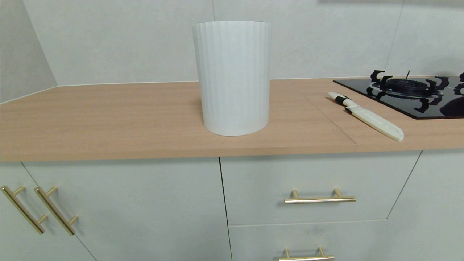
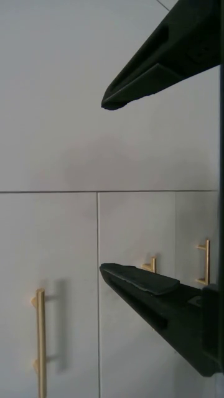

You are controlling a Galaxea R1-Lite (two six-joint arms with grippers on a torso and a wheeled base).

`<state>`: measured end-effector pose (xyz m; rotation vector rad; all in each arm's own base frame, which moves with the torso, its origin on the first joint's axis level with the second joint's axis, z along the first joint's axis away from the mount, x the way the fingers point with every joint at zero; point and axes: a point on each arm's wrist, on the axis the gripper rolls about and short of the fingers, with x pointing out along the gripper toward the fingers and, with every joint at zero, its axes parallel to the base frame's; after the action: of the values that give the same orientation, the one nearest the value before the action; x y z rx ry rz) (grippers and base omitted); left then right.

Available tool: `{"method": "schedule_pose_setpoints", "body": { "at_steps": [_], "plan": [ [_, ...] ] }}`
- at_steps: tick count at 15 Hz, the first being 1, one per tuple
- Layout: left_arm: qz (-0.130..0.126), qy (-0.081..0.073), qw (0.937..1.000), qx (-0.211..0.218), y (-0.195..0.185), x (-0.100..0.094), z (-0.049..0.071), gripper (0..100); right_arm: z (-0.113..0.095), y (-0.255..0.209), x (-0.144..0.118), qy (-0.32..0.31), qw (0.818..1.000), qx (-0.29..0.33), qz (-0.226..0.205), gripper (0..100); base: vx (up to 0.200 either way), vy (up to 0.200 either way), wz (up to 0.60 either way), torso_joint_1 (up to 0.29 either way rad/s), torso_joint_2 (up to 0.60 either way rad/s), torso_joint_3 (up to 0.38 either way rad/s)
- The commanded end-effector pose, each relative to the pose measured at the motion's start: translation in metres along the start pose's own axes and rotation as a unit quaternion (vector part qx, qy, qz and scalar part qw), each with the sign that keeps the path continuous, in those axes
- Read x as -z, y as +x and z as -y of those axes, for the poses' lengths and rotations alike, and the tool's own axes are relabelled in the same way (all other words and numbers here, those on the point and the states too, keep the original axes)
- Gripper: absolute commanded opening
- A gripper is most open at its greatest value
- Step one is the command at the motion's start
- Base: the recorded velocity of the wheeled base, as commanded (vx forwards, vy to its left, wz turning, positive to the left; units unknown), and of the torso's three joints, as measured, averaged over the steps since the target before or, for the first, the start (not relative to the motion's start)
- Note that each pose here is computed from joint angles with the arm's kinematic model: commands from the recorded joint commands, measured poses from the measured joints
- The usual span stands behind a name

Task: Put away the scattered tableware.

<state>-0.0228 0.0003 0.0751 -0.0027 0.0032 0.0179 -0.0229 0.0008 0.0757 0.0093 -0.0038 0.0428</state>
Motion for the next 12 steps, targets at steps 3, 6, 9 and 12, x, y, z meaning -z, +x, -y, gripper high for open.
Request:
{"method": "schedule_pose_setpoints", "body": {
  "at_steps": [3,6,9,12],
  "plan": [
    [0.0,0.0,1.0,0.0,0.0,-0.0001,0.0,100,0.0,0.0001,-0.0001,-0.001,1.0,-0.001,0.0,100,0.0,0.0,0.0,0.009,-0.04,-0.032],
    [0.0,0.0,1.0,0.0,0.0,-0.0001,0.0,100,0.0,0.0001,-0.0001,0.0,1.0,0.0,0.0,100,0.0,0.0,0.0,0.079,-0.23,-0.255],
    [0.0,0.0,1.0,0.0,0.0,-0.0001,0.0,100,0.0,0.0001,-0.0001,0.0,1.0,-0.001,0.0,100,0.0,0.0,0.0,0.121,-0.5,-0.31],
    [0.0,0.0,1.0,0.0,0.0,-0.0001,0.0,100,0.0,0.0001,-0.0001,0.0,1.0,0.0,0.0,100,0.0,0.0,0.0,0.16,-0.48,-0.297]
  ]
}}
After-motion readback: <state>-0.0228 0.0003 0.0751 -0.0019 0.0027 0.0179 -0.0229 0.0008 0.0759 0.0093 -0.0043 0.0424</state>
